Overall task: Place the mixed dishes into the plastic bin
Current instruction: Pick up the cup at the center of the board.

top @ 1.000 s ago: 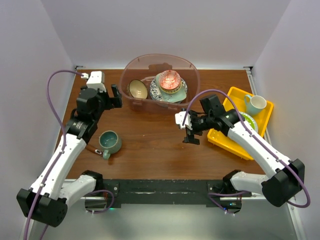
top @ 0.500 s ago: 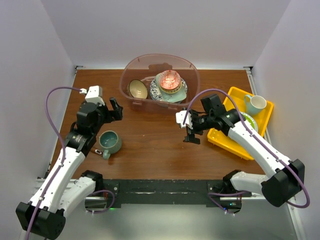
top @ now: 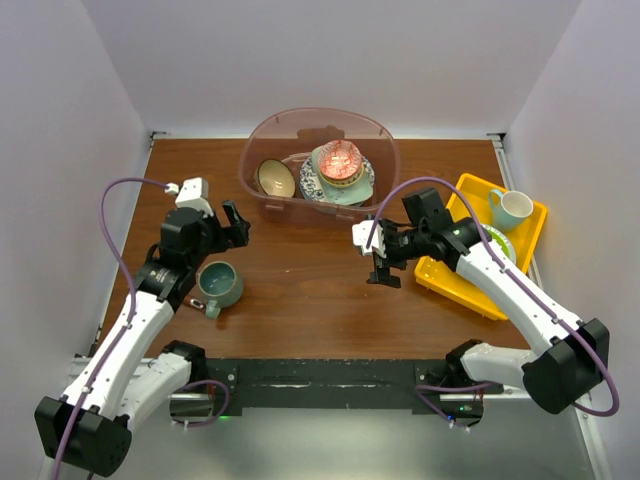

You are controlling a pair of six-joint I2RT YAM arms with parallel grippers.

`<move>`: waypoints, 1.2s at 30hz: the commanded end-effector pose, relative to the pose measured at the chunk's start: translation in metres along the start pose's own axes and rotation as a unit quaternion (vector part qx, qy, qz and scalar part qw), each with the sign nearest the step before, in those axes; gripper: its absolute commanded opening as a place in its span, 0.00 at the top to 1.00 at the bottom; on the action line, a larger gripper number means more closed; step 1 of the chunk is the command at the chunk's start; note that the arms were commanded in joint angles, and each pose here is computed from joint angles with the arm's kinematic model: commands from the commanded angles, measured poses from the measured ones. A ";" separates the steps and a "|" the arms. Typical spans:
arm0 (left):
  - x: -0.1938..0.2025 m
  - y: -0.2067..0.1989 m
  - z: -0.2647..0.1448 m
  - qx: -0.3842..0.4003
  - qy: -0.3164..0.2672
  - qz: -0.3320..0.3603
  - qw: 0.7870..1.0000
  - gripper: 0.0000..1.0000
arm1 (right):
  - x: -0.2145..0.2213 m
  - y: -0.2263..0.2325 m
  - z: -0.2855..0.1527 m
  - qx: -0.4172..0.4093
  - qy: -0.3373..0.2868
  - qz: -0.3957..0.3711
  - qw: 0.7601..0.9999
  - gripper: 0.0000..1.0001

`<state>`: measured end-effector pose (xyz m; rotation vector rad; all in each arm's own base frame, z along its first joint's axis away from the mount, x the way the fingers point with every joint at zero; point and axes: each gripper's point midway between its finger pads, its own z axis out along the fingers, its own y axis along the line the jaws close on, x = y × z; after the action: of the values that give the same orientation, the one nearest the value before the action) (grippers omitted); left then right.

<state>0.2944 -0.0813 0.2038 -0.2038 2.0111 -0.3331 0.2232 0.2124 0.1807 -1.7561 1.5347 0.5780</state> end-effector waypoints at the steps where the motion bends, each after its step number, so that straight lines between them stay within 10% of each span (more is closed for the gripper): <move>1: -0.002 -0.003 0.002 0.008 -0.005 -0.015 1.000 0.00 | -0.007 0.001 0.000 -0.002 -0.020 0.000 1.000 0.02; 36: 0.043 0.003 0.001 -0.011 0.091 -0.041 0.995 0.03 | -0.007 0.001 0.000 -0.003 -0.023 0.001 1.000 0.02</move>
<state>0.2783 -0.0936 0.1707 -0.2531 2.1598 -0.4129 0.2236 0.2118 0.1808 -1.7519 1.5365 0.5809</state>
